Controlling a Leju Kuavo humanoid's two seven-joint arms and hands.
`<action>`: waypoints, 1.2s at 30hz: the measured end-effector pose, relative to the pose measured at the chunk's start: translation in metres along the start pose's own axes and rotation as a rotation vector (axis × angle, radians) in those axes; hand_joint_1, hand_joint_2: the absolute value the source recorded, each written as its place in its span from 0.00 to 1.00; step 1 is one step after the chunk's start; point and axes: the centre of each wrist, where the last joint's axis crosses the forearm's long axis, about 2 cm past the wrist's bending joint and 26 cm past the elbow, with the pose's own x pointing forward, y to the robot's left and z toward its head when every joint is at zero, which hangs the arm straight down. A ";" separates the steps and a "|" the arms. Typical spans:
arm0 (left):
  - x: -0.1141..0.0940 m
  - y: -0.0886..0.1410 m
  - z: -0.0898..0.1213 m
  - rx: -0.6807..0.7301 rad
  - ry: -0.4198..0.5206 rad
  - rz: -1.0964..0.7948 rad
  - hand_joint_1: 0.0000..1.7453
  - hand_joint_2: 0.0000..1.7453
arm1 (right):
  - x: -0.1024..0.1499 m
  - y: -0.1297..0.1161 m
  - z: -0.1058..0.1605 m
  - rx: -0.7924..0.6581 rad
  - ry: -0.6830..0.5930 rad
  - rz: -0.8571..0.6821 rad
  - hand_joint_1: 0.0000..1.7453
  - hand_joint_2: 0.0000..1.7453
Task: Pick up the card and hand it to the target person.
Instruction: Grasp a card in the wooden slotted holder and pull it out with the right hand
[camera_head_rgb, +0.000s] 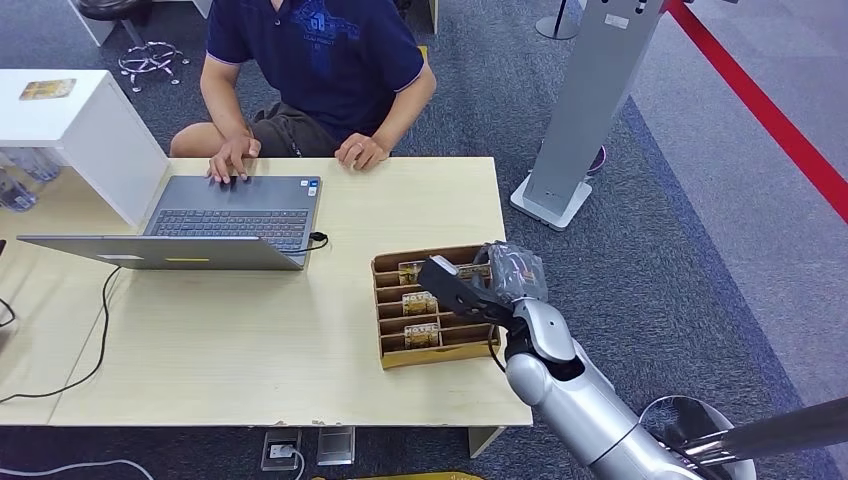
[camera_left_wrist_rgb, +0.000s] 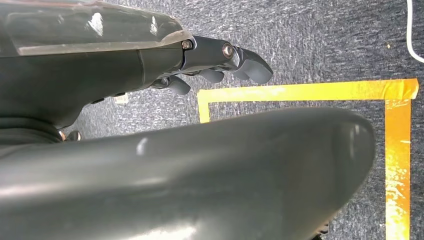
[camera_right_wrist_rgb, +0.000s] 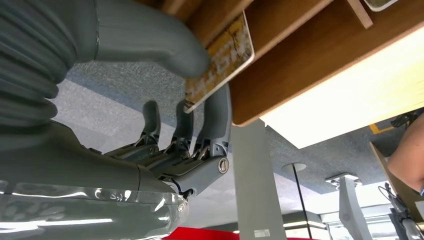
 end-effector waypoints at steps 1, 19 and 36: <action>0.000 0.000 0.000 0.000 0.000 0.000 0.00 0.00 | 0.000 0.000 0.000 0.000 0.001 0.000 0.75 1.00; 0.000 0.000 0.000 0.014 0.006 -0.009 0.00 0.00 | -0.003 -0.002 0.001 -0.010 0.005 -0.002 0.78 1.00; 0.000 0.001 0.000 0.032 -0.007 -0.039 0.00 0.00 | -0.004 -0.004 0.003 -0.023 -0.005 0.001 0.80 1.00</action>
